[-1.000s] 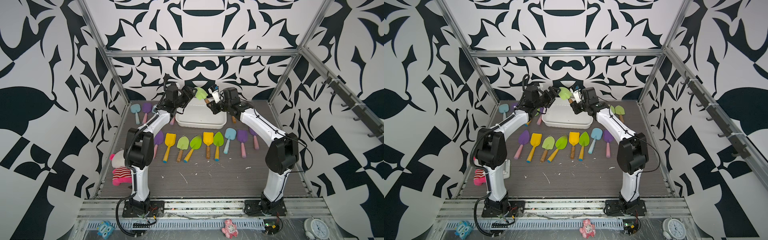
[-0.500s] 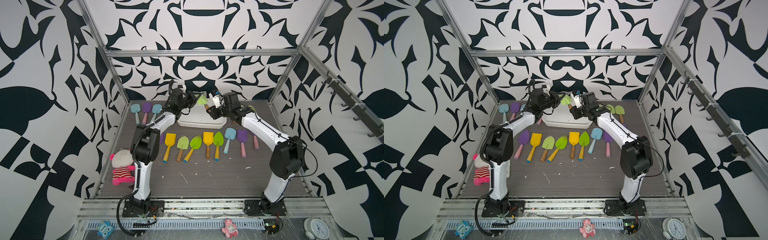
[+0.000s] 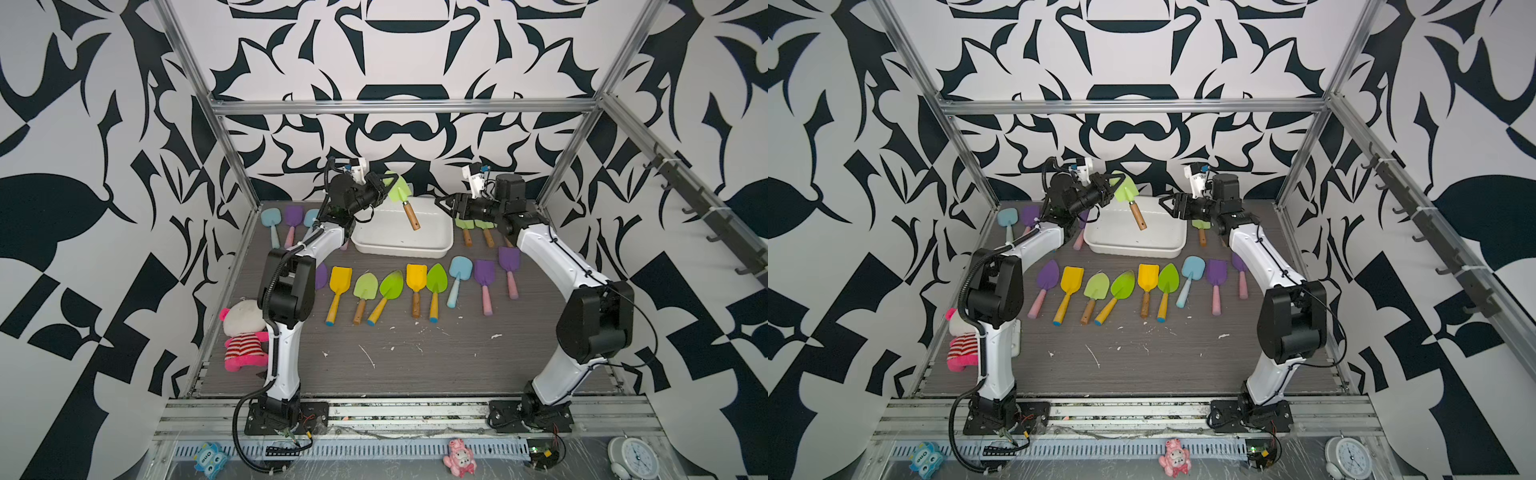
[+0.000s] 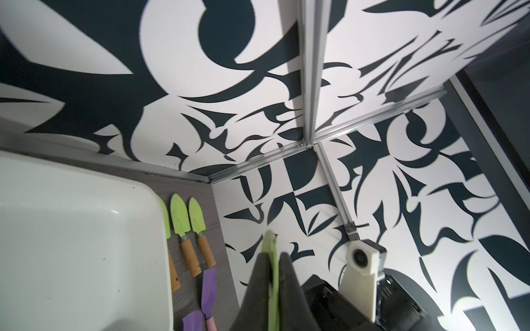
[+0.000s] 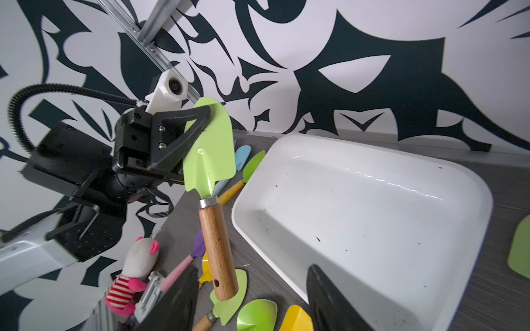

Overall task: Take the shovel out of the storage box
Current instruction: Place the shovel at the center of the board.

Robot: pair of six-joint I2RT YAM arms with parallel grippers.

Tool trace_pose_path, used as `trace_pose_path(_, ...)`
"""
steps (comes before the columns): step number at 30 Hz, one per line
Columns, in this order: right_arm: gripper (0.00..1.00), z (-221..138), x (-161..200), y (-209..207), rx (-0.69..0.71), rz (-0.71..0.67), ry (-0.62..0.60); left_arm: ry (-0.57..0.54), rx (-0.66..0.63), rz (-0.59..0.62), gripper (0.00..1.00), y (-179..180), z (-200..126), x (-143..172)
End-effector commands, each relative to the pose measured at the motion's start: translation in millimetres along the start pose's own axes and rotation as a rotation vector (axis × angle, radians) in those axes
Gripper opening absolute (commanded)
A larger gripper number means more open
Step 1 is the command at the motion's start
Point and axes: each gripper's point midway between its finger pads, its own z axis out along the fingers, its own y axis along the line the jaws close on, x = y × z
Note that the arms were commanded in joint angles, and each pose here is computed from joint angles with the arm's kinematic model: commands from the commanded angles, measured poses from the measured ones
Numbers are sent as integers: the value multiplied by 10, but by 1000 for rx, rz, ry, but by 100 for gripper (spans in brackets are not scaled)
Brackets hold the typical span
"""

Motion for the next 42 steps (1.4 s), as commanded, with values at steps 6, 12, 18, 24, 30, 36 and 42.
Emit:
trace_pose_path(6, 63, 122, -6, 680, -328, 33, 35, 48, 244, 69, 0, -566, 108, 14)
trace_pose_path(12, 61, 259, 173, 741, -360, 51, 97, 54, 271, 56, 0, -574, 121, 37)
trace_pose_path(18, 52, 324, 223, 756, -368, 45, 111, 45, 324, 35, 0, -626, 108, 42)
trace_pose_path(24, 50, 369, 197, 744, -373, 40, 111, 60, 349, 33, 0, -698, 118, 108)
trace_pose_path(30, 9, 333, 153, 794, -371, 25, 94, 64, 368, 32, 0, -701, 110, 150)
trace_pose_path(36, 0, 82, 164, 595, -84, -46, 76, -5, 278, 63, 54, -504, -66, 62)
trace_pose_path(42, 0, -971, 357, -226, 710, -154, 95, -76, -64, 144, 99, -65, -607, -282)
